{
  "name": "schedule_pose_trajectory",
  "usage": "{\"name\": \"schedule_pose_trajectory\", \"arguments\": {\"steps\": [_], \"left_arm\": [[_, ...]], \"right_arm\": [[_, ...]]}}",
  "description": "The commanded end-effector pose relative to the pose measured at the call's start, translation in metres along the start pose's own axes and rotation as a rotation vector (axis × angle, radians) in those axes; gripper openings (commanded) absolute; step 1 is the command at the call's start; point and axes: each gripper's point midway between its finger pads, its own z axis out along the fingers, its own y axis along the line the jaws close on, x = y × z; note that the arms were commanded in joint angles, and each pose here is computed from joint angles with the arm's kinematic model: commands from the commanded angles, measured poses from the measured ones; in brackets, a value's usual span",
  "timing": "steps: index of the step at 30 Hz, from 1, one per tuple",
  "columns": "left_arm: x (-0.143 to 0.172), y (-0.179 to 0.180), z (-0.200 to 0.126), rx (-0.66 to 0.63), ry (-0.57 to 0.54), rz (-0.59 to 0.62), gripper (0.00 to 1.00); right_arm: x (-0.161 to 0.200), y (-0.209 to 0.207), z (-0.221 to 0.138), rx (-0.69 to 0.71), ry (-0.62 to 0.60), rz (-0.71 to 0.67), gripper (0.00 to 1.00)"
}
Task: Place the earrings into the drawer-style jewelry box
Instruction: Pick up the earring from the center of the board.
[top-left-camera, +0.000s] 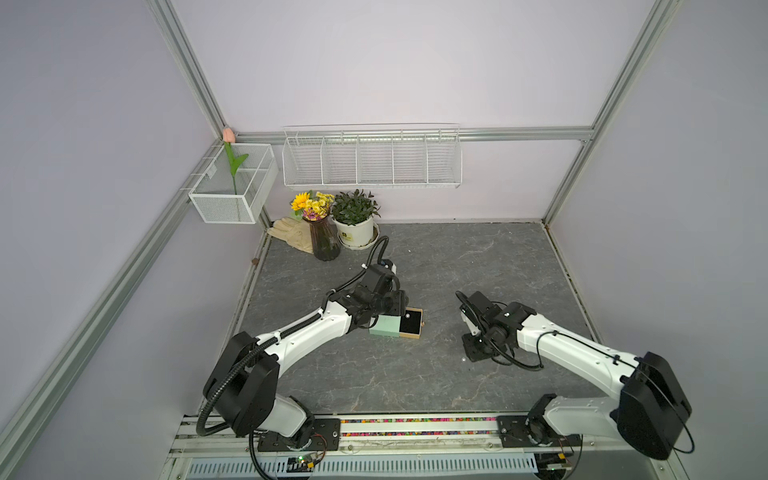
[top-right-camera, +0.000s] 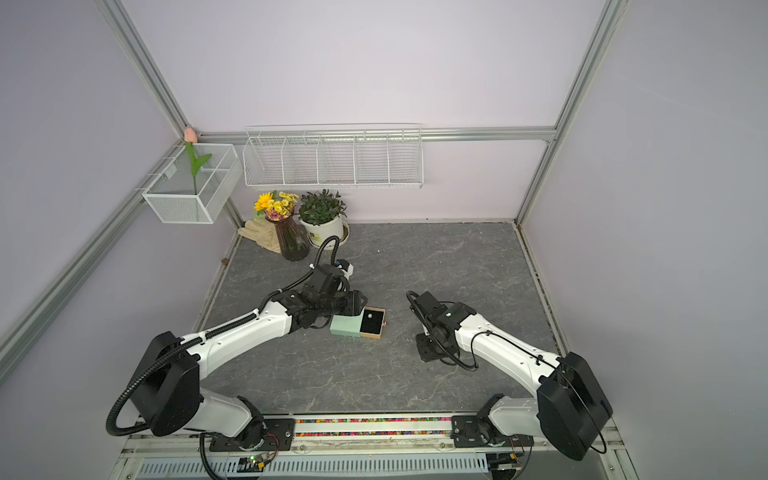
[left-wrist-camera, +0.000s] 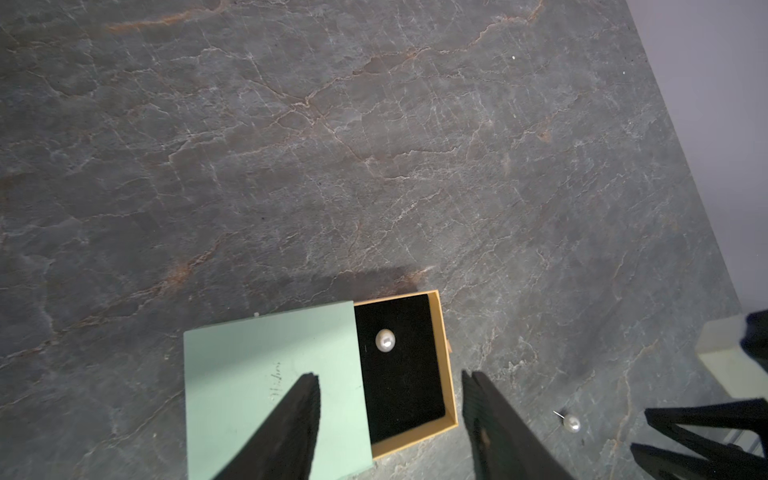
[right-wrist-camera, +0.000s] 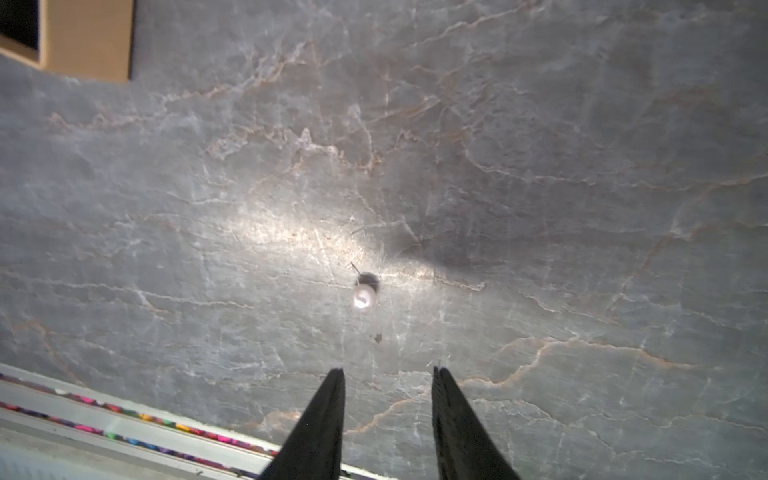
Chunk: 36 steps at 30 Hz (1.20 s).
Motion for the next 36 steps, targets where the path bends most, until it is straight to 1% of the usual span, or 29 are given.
{"name": "schedule_pose_trajectory", "arguments": {"steps": [1,3,6,7,10,15,18,21,23,28,36], "left_arm": [[-0.014,-0.001,-0.001,-0.011,-0.056,-0.021,0.59],[-0.015,0.003,-0.004,-0.03,-0.068,-0.025,0.59],[-0.018,0.014,-0.012,-0.089,-0.103,-0.051,0.58],[-0.019,0.022,-0.016,-0.128,-0.121,-0.071,0.58],[-0.021,0.038,-0.029,-0.2,-0.169,-0.098,0.58],[-0.022,0.056,-0.044,-0.258,-0.216,-0.127,0.58],[-0.023,0.075,-0.054,-0.296,-0.249,-0.177,0.58],[-0.024,0.092,-0.063,-0.299,-0.279,-0.231,0.58],[-0.025,0.098,-0.068,-0.309,-0.297,-0.236,0.58],[-0.025,0.102,-0.073,-0.323,-0.301,-0.234,0.58],[-0.024,0.102,-0.07,-0.322,-0.292,-0.233,0.58]], "right_arm": [[0.012,0.008,0.0,-0.026,0.084,-0.094,0.38],[0.004,0.017,-0.003,-0.038,0.075,-0.126,0.39],[-0.002,0.02,-0.001,-0.009,0.092,-0.168,0.39],[0.003,0.017,0.0,0.015,0.131,-0.179,0.39],[0.002,0.018,0.006,0.037,0.17,-0.199,0.38],[0.001,0.018,0.015,0.053,0.218,-0.215,0.37],[0.001,0.018,0.021,0.061,0.24,-0.217,0.36],[0.001,0.019,0.026,0.064,0.26,-0.222,0.36],[-0.001,0.019,0.028,0.069,0.265,-0.223,0.36],[0.0,0.018,0.035,0.08,0.288,-0.225,0.35],[0.003,0.016,0.044,0.096,0.318,-0.221,0.35]]}}
